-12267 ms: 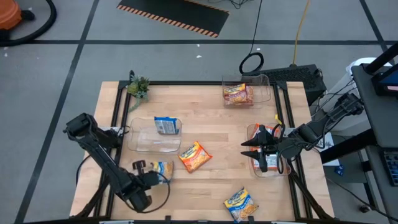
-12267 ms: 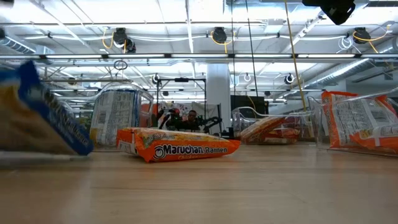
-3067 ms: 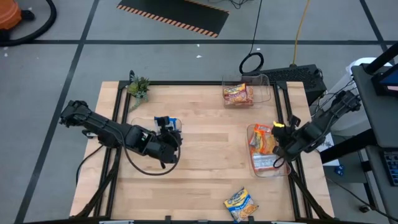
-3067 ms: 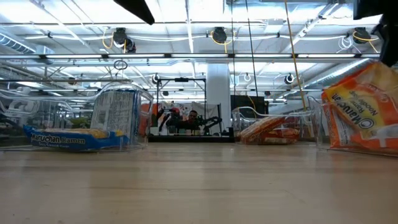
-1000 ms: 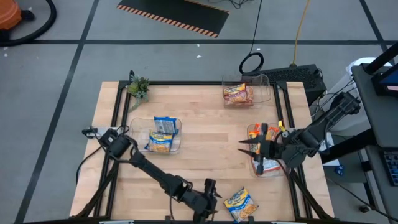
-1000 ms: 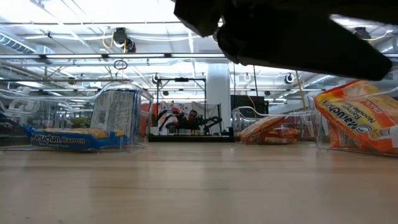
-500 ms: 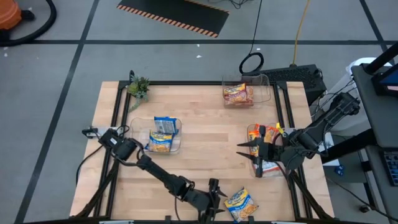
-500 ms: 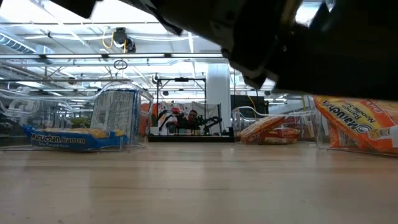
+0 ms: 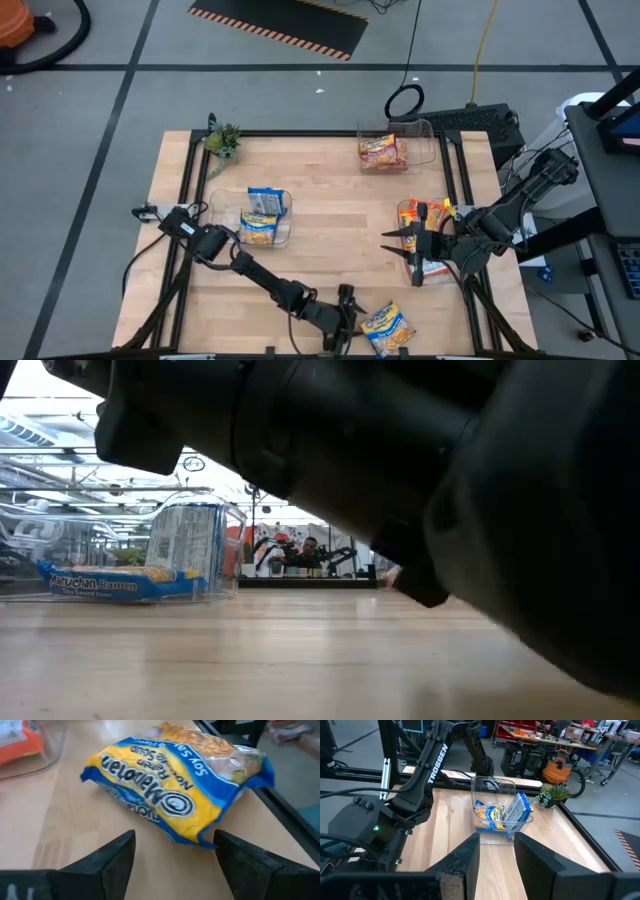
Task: Sort Maruchan noodles
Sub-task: Put the blue noodle pack into the bottom left transparent bin
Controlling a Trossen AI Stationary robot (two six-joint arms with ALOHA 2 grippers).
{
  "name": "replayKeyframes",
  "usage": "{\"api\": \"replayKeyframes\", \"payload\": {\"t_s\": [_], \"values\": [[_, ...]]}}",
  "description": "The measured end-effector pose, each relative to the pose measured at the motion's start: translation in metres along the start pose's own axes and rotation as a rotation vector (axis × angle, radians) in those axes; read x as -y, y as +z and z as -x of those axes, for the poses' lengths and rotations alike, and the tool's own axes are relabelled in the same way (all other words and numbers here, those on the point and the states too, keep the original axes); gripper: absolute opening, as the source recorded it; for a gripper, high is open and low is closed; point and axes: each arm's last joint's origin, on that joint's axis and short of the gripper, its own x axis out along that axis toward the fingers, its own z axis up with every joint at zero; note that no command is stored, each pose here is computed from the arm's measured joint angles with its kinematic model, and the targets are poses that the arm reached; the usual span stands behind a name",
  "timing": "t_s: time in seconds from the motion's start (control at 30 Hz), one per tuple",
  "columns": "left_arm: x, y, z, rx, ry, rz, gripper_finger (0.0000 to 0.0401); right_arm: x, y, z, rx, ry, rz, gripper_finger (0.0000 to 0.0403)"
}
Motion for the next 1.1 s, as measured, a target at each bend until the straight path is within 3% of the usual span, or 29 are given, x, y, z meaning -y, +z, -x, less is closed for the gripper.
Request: {"api": "replayKeyframes", "payload": {"t_s": [0.2, 0.53, 0.77, 1.1], "values": [[-0.001, 0.004, 0.0, 0.043, 0.008, 0.012, 0.0203, 0.0, 0.0, 0.0, -0.003, -0.001, 0.003, 0.0114], [0.001, 0.005, 0.0, 0.049, 0.001, -0.059, 0.0017, 0.0, 0.0, 0.0, -0.004, -0.001, 0.003, 0.0114], [0.0, 0.009, 0.004, 0.036, 0.0, -0.151, 0.0007, 0.0, 0.0, 0.0, -0.004, -0.001, 0.004, 0.0114], [-0.012, 0.059, 0.045, -0.048, 0.148, -0.387, 0.0006, 0.0, -0.001, 0.0, -0.01, -0.001, 0.01, 0.0114]]}}
